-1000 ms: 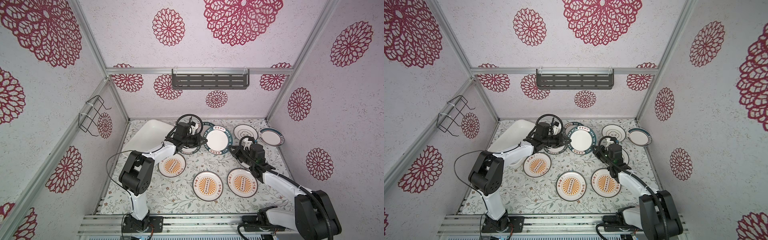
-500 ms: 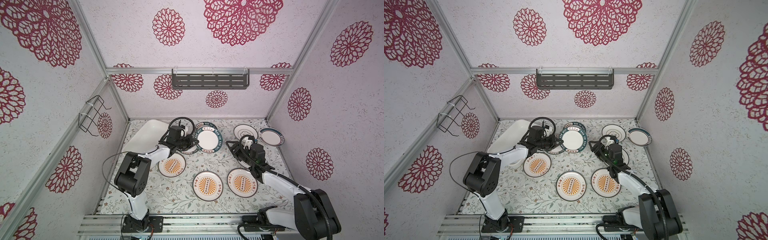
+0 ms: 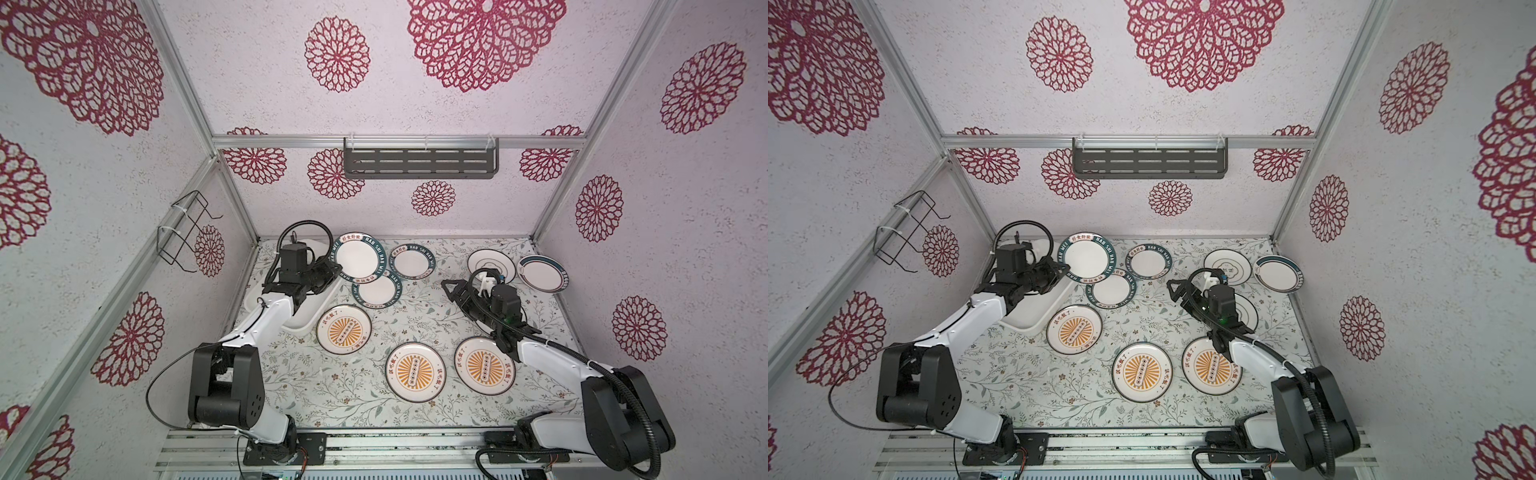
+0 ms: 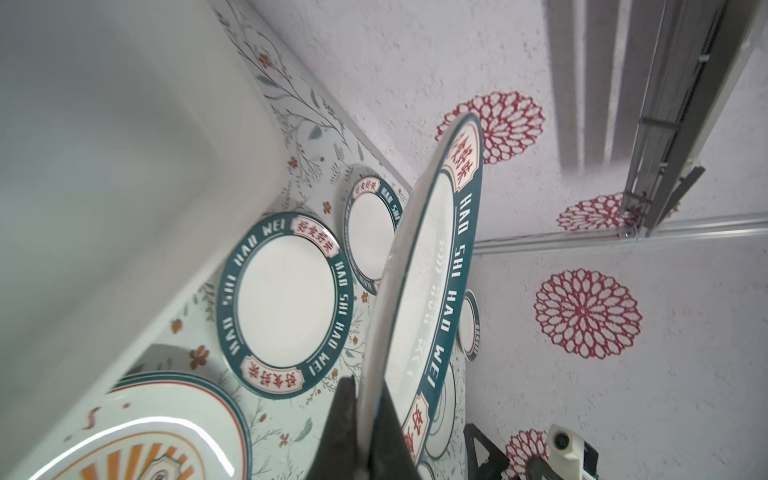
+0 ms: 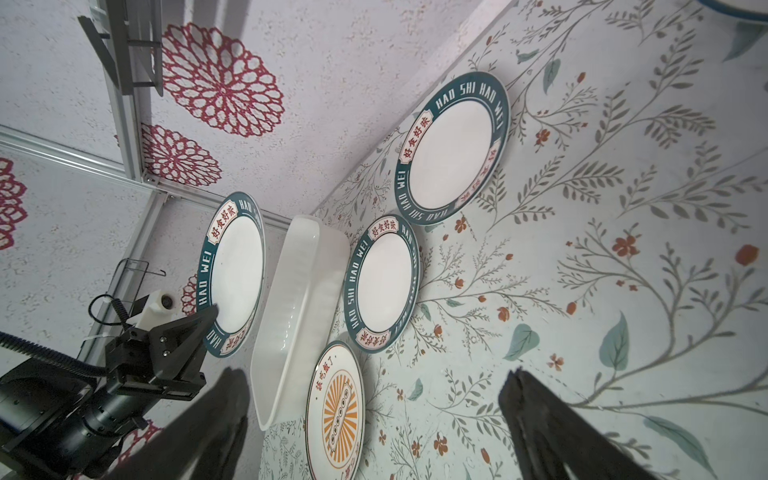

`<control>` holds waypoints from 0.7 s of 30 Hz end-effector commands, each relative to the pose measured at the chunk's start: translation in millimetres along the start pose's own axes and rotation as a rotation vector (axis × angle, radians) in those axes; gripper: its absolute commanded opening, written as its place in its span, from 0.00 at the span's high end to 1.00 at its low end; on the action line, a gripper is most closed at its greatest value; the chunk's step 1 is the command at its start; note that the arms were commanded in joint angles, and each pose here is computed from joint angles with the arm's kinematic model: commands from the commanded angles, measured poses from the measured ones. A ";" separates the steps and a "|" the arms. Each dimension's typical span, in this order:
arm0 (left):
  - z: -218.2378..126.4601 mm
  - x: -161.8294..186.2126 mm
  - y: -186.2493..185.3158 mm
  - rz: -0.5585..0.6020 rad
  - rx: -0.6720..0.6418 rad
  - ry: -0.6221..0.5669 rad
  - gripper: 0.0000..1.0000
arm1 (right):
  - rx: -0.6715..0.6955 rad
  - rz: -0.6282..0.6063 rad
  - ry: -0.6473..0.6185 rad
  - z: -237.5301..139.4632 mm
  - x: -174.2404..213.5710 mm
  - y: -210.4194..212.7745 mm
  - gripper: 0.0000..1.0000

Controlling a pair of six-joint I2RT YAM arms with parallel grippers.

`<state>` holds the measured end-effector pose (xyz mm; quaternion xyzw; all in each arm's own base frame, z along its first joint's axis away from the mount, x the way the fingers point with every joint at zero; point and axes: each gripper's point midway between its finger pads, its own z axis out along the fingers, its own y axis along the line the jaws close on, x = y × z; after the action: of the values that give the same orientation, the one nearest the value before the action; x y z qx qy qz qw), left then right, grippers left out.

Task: Place the plates into the plastic bin on the countertop
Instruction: 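Carry the held plate to the white bin and lower it inside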

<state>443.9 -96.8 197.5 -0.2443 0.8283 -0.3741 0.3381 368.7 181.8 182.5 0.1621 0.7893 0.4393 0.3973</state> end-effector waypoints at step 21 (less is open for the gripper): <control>-25.9 -60.4 154.5 -0.270 -0.300 -0.111 1.00 | -0.283 -0.122 0.115 38.4 39.2 90.0 0.01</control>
<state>426.7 43.7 104.6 -0.4240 0.8211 -0.2690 0.2715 362.4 277.0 197.4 0.0465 0.7730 0.5162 0.3658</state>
